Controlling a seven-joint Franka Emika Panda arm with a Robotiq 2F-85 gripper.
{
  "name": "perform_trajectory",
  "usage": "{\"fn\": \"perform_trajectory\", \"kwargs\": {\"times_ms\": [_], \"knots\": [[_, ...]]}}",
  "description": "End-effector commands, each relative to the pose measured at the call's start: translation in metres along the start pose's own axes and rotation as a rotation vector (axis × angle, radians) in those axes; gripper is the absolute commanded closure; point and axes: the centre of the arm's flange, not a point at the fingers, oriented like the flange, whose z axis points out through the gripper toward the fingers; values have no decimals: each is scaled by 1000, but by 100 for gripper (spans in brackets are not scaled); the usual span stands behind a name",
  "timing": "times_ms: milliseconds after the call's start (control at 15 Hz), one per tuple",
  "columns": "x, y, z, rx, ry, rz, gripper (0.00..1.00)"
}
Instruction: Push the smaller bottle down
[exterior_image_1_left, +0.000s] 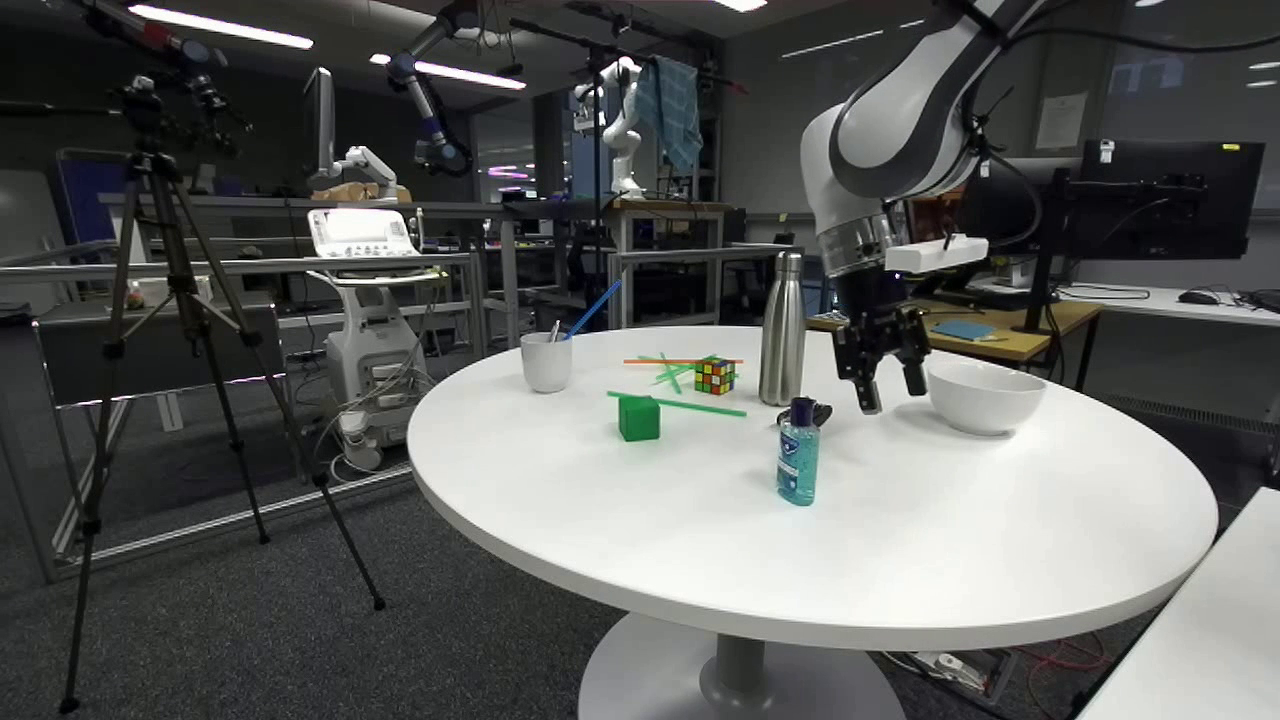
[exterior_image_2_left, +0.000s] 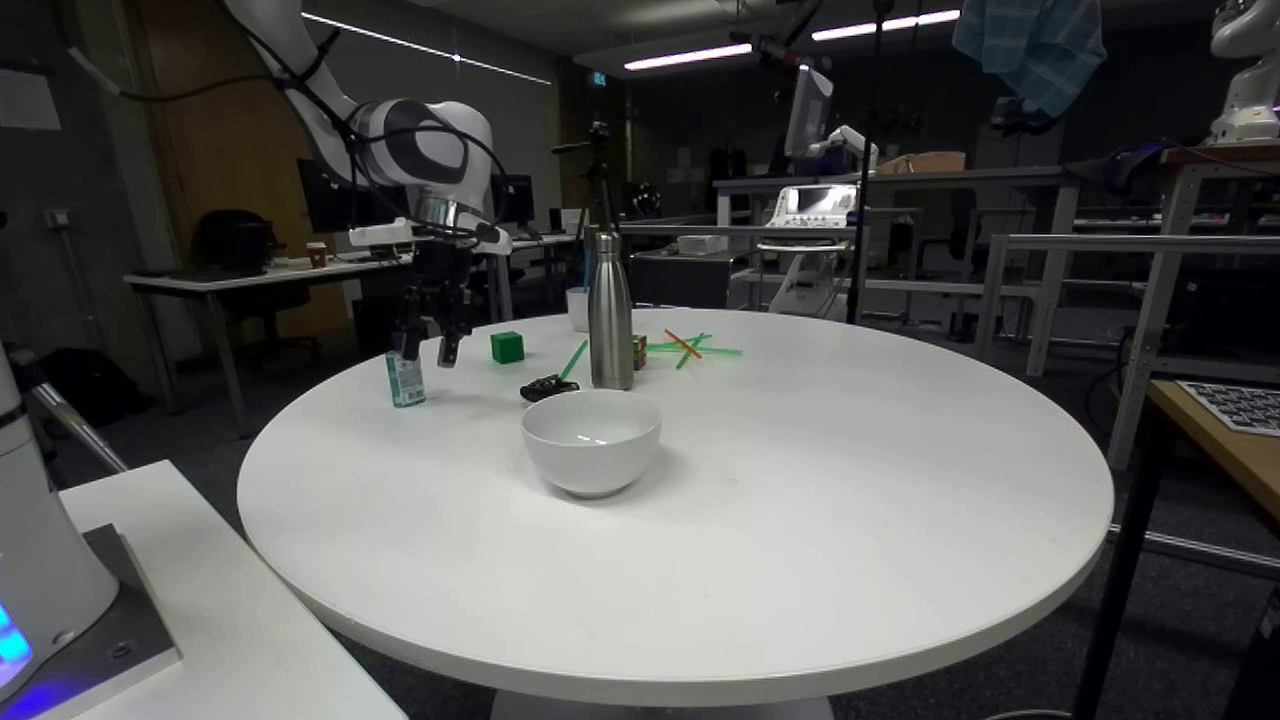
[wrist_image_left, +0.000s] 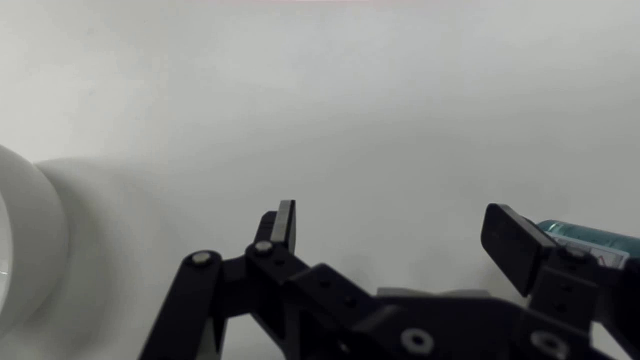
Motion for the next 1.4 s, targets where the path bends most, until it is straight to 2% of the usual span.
{"fn": "perform_trajectory", "kwargs": {"times_ms": [0, 733, 1333], "knots": [[18, -14, 0, -5, -15, -36, 0], [38, -50, 10, -32, -46, -90, 0], [47, -126, 22, -123, -111, -221, 0]]}}
